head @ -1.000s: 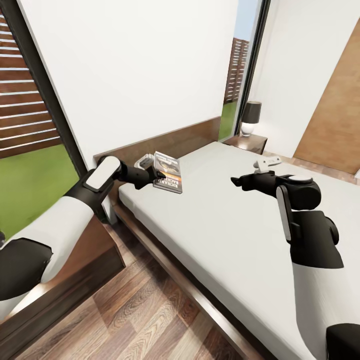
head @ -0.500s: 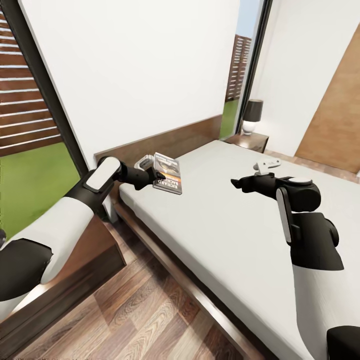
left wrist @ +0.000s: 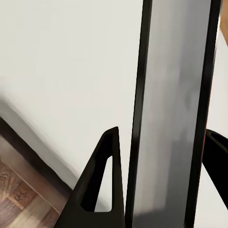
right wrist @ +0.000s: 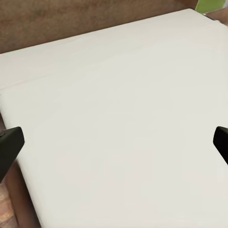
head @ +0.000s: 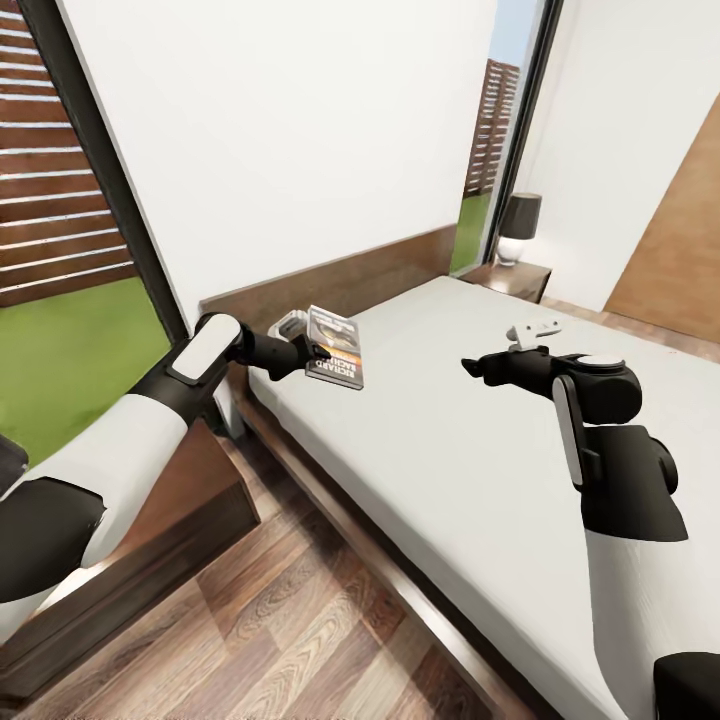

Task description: In the bedroom, move the book from the bed onto either nightstand, and place the two sandals side by side next to the bed.

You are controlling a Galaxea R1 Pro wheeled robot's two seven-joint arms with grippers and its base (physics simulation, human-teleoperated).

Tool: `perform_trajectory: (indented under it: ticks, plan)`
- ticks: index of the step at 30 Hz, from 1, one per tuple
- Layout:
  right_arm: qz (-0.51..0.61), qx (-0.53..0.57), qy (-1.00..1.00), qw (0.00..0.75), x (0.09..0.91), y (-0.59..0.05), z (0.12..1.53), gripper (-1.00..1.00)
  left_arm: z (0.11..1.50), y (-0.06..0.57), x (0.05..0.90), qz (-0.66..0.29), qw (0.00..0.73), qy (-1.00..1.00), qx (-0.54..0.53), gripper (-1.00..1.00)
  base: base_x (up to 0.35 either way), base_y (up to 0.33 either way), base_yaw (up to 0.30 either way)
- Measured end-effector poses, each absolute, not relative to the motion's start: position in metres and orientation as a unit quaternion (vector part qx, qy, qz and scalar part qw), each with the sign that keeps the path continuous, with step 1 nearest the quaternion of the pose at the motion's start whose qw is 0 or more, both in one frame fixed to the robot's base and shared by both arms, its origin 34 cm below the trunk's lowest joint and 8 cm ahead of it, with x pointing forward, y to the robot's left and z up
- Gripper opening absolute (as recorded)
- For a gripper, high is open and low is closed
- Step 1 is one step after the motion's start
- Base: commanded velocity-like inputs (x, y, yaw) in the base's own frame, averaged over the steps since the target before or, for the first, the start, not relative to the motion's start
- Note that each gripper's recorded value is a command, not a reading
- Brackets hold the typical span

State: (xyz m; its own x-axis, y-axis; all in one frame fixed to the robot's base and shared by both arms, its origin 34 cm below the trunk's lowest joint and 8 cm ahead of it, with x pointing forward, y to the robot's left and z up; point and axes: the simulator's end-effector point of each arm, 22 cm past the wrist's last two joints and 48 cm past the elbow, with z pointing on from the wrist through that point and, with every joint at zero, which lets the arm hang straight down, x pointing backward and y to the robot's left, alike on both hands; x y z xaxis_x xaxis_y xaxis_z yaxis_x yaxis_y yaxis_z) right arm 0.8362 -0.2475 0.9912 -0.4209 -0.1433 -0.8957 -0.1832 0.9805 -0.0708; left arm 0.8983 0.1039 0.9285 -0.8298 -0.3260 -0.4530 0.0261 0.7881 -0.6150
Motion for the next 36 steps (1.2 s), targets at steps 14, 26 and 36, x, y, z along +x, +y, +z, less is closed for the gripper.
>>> perform_trajectory:
  ticks: [14,26,36]
  plan:
    - [0.020,-0.096,0.847,0.523,0.839,-0.248,0.980,1.00,0.917,0.103,0.900,-0.314,0.273,0.905,-0.085,-1.00,0.000,0.000,0.094]
    - [0.022,-0.096,0.850,0.517,0.841,-0.248,0.971,1.00,0.908,0.103,0.901,-0.314,0.268,0.907,-0.087,-1.00,0.000,0.000,0.095]
    - [0.023,-0.096,0.853,0.513,0.843,-0.247,0.964,1.00,0.899,0.103,0.902,-0.314,0.263,0.908,-0.089,-1.00,0.000,0.000,0.102]
